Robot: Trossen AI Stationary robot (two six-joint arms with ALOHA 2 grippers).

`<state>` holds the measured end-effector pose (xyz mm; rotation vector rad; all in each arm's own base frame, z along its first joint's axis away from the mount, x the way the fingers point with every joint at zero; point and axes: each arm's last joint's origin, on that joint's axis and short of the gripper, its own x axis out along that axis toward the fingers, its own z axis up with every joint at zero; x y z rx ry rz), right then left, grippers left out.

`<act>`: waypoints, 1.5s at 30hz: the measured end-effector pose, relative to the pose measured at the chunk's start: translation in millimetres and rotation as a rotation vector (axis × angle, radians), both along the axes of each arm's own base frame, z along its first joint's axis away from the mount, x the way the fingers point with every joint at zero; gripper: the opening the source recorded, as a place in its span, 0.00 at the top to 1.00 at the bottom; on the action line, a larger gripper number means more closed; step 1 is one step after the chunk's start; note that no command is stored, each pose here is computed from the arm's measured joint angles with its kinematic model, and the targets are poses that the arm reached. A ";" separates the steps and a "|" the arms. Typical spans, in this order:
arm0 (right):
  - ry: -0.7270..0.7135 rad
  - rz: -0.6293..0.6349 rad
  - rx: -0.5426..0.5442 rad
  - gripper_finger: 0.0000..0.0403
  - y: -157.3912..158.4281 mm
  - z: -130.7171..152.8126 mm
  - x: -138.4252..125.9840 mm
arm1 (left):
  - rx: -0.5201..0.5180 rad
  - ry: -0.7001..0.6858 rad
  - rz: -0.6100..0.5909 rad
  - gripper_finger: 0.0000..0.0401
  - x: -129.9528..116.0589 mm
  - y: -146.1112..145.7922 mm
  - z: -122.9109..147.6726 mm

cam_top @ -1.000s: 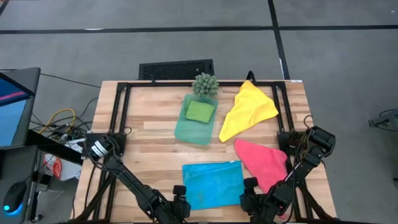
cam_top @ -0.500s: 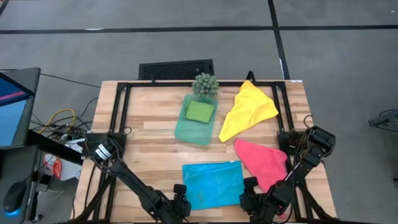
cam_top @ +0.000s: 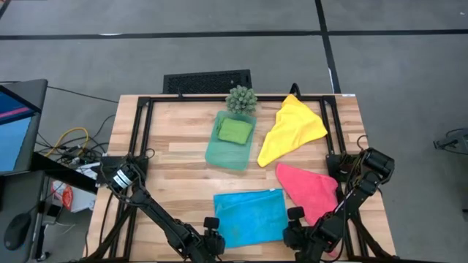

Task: Fold microfiber towels
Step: Fold the blue micro fiber cloth

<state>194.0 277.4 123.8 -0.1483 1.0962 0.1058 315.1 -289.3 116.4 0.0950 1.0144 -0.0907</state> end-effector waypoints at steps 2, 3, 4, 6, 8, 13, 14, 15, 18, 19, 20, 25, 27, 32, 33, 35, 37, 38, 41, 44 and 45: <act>0.002 0.000 -0.003 0.65 -0.3 -0.1 -0.2 | 0.002 0.000 0.002 0.78 0.0 0.1 -0.3; 0.001 0.000 -0.003 0.68 -0.2 -0.1 -0.1 | 0.004 -0.001 0.003 0.80 0.0 0.4 -0.5; 0.001 0.000 -0.002 0.71 -0.2 -0.1 -0.1 | 0.005 0.000 0.004 0.82 0.3 0.8 -0.5; 0.001 0.000 -0.002 0.78 -0.2 -0.1 -0.1 | -0.006 0.009 0.019 0.86 0.9 2.0 -1.0; 0.004 -0.006 0.004 0.85 -0.1 -0.1 -0.1 | -0.040 0.028 0.052 0.90 3.2 3.7 0.6; 0.012 -0.018 0.036 0.97 2.9 3.8 -0.4 | -0.106 0.056 0.135 0.99 6.5 2.6 14.9; 0.008 -0.019 0.043 0.96 4.8 5.8 -0.4 | -0.107 0.069 0.154 0.99 5.8 3.0 19.0; 0.001 -0.026 0.055 0.95 6.2 8.3 -0.2 | -0.103 0.083 0.174 0.99 5.0 3.8 24.0; -0.010 -0.052 0.083 0.95 5.0 17.7 -0.7 | -0.108 0.088 0.226 0.99 3.6 5.4 47.1; -0.018 -0.056 0.086 0.96 3.8 22.0 -1.2 | -0.100 0.090 0.242 0.99 1.8 7.3 54.0; -0.027 -0.059 0.085 0.97 2.0 27.2 -2.1 | -0.097 0.090 0.258 0.99 0.4 8.7 58.6; -0.074 -0.133 0.026 0.97 -17.4 54.5 -7.8 | -0.061 0.069 0.326 0.99 -1.2 19.7 79.1; -0.084 -0.182 0.000 0.95 -28.4 64.6 -8.5 | -0.026 0.052 0.344 0.99 -0.1 25.8 85.1; -0.030 -0.257 -0.025 0.97 -54.5 69.2 -5.9 | 0.038 0.059 0.344 0.99 14.2 46.9 84.3; -0.023 -0.263 -0.031 0.97 -58.0 67.7 -5.3 | 0.044 0.063 0.348 0.99 17.7 51.9 84.2; -0.013 -0.276 -0.035 0.97 -63.1 66.9 -1.6 | 0.062 0.072 0.359 0.99 23.6 62.2 83.9; 0.003 -0.291 -0.039 0.96 -67.6 63.5 1.6 | 0.080 0.087 0.374 0.99 28.5 72.7 83.5; 0.013 -0.295 -0.053 0.95 -70.0 62.0 1.1 | 0.091 0.096 0.379 0.99 30.1 77.2 83.3; 0.014 -0.324 -0.057 0.95 -76.7 58.0 6.5 | 0.116 0.115 0.393 0.99 35.4 89.5 80.5; 0.056 -0.343 -0.071 0.96 -85.8 52.7 8.6 | 0.120 0.147 0.406 0.98 37.6 99.0 73.6; 0.054 -0.348 -0.068 0.96 -87.2 52.5 10.3 | 0.116 0.155 0.410 0.98 38.3 101.7 72.0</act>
